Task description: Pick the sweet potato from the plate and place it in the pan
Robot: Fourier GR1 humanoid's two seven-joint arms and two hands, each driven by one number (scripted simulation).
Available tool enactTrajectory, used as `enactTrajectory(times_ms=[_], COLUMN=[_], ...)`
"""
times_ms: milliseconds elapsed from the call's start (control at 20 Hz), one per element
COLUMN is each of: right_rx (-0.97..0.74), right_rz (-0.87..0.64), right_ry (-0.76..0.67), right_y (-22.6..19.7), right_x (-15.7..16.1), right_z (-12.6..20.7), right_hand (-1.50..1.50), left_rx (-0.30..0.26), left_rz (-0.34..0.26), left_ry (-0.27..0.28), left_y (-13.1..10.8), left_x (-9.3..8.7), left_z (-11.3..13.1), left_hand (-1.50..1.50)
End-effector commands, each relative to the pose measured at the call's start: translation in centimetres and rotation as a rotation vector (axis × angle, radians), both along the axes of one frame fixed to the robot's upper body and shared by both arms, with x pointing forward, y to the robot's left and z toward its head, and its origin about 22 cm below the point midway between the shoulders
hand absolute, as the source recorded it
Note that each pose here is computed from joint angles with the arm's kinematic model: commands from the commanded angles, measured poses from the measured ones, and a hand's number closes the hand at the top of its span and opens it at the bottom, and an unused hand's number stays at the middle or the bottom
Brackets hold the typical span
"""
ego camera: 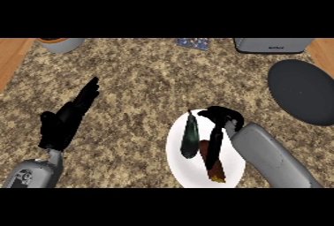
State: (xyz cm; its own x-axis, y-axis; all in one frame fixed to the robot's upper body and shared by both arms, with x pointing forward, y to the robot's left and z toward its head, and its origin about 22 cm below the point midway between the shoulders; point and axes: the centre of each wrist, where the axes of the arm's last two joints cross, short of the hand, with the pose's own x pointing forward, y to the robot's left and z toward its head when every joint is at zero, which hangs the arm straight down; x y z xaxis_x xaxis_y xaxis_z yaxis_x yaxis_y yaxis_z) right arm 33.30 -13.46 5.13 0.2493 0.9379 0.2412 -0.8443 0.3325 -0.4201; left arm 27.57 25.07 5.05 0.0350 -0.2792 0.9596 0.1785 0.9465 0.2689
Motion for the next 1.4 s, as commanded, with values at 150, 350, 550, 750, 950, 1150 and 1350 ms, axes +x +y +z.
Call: enactTrajectory(times_ms=[150,350,550,750,950,1150,1350], right_rx=[-0.198,-0.235,-0.218,-0.215,-0.233,-0.175,-0.159], right_rz=[0.035,0.04,0.038,0.013,0.014,0.035,0.158], right_ry=[0.066,0.063,0.075,0.05,0.066,0.129,0.106], right_y=[1.5,1.4,2.8,1.7,0.8,0.6,2.8], right_x=[-2.1,-1.3,-3.0,-4.7,-3.4,-2.8,-4.8], right_z=[-0.2,0.3,-1.1,-3.4,-3.7,-5.1,-4.9], right_hand=[-1.5,-1.5,-1.5,-1.5,-1.5,-1.5,1.5], left_rx=[0.013,-0.001,-0.003,0.003,0.0,0.011,0.003], left_rz=[0.001,0.011,0.007,0.022,0.008,0.006,0.01], left_ry=[-0.01,-0.012,-0.019,-0.011,-0.026,-0.008,-0.011], left_y=[0.5,0.0,-0.3,-0.5,0.4,0.7,-0.3], left_x=[-0.7,1.0,-0.1,-0.1,-1.2,0.1,-0.3], left_z=[1.4,0.2,0.4,-0.6,0.0,0.5,-0.2], left_hand=[0.0,0.0,0.0,0.0,0.0,0.0,0.0])
